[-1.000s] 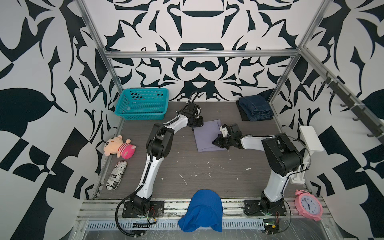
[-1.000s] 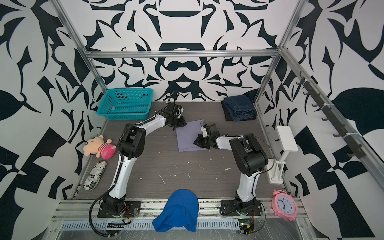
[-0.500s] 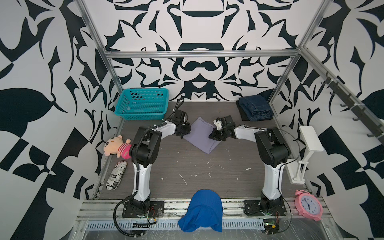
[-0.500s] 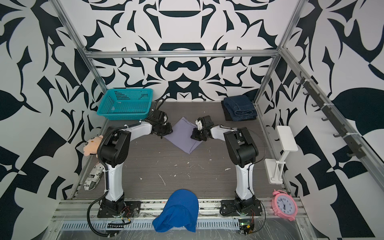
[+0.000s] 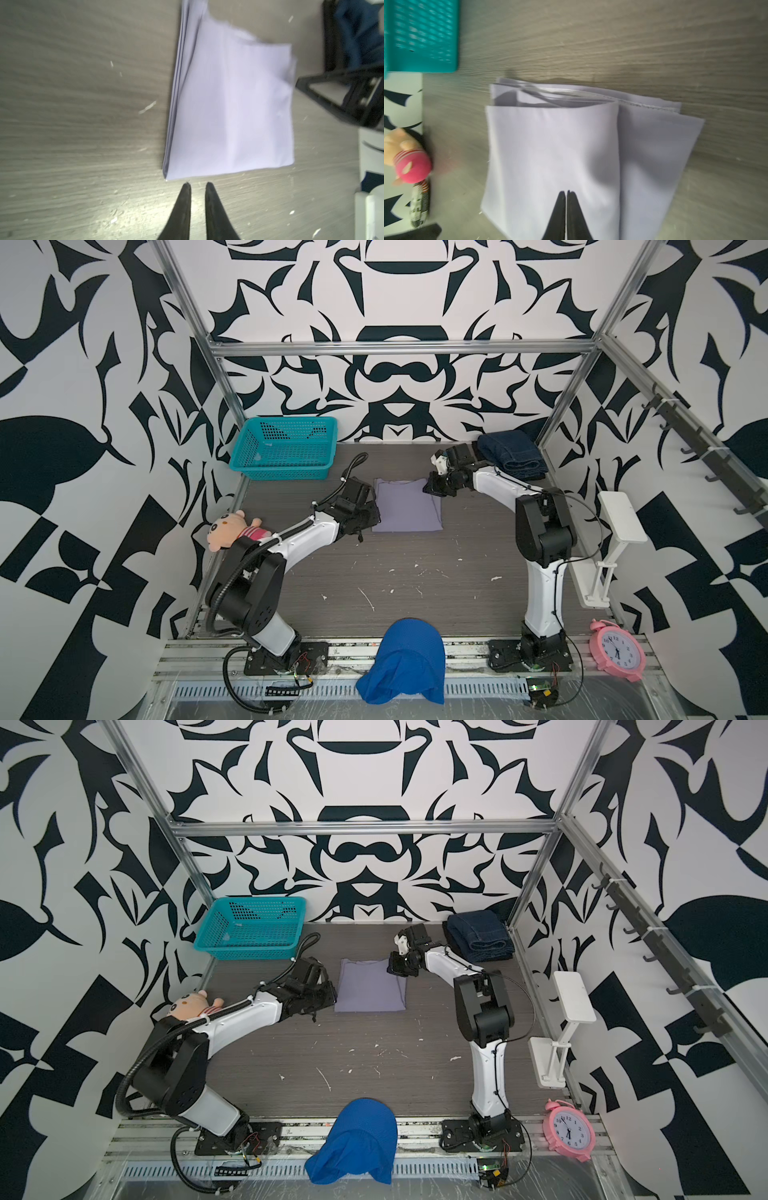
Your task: Fold and stack the skirts
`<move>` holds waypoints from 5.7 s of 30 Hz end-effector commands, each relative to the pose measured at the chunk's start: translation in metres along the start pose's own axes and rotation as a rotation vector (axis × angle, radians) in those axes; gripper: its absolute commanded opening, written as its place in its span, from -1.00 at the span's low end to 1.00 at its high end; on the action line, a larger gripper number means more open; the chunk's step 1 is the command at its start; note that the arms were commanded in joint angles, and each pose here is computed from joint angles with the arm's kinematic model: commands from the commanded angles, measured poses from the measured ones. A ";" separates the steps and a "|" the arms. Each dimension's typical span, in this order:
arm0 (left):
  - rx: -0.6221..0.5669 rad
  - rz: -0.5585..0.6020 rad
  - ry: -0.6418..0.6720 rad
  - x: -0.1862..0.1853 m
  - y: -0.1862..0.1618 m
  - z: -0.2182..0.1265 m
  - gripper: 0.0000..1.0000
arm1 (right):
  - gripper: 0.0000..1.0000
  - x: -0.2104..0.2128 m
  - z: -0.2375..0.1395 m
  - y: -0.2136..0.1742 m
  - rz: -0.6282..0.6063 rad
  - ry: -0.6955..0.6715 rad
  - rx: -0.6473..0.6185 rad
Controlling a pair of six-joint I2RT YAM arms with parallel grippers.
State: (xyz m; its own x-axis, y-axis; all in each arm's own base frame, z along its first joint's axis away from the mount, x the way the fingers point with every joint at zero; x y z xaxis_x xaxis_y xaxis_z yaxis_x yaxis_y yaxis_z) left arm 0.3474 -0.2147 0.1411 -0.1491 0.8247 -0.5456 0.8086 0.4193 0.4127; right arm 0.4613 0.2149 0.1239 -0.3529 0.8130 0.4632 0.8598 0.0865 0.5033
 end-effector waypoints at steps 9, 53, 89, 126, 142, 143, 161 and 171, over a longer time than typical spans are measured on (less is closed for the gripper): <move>-0.002 0.233 -0.220 -0.078 0.064 0.086 -0.66 | -0.81 0.010 -0.003 0.010 0.117 0.090 -0.118; -0.002 0.203 -0.017 -0.015 0.038 0.088 -0.53 | 0.48 -0.024 -0.023 -0.030 0.097 0.016 -0.072; -0.008 0.246 0.048 0.016 0.023 0.121 -0.60 | 0.06 -0.013 0.059 -0.046 0.218 0.210 -0.007; -0.260 0.200 -0.048 -0.024 0.067 0.005 -0.48 | -1.00 0.003 0.027 -0.022 0.048 -0.059 0.006; -0.374 0.200 -0.248 -0.036 0.055 -0.063 0.58 | -1.00 -0.060 -0.082 0.086 -0.246 -0.333 -0.029; -0.368 0.204 -0.243 -0.036 0.054 -0.063 0.58 | -1.00 -0.062 -0.089 0.095 -0.263 -0.351 -0.036; -0.383 0.221 -0.190 -0.021 0.048 -0.079 0.58 | -1.00 -0.108 -0.207 0.185 -0.570 -0.609 -0.255; -0.379 0.225 -0.172 -0.019 0.048 -0.079 0.58 | -1.00 -0.134 -0.242 0.215 -0.681 -0.707 -0.385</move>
State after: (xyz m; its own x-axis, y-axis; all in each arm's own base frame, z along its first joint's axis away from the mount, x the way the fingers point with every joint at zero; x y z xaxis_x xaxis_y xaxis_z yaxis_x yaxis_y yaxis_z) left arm 0.3488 -0.1853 0.2328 0.1444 0.8346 -0.5316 0.5364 0.3854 0.7509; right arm 0.6023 -0.0116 0.2699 -0.3837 0.8588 -0.3395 0.5302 0.5059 0.6804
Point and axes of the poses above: each gripper's point midway between its finger pads, its own z axis out along the fingers, its own x axis along the line the jaws close on, y = z × x, the point moved 3 cm from there along -z, back along the fingers, and after that the axes turned 11 degrees about -z, right-handed, at the moved point
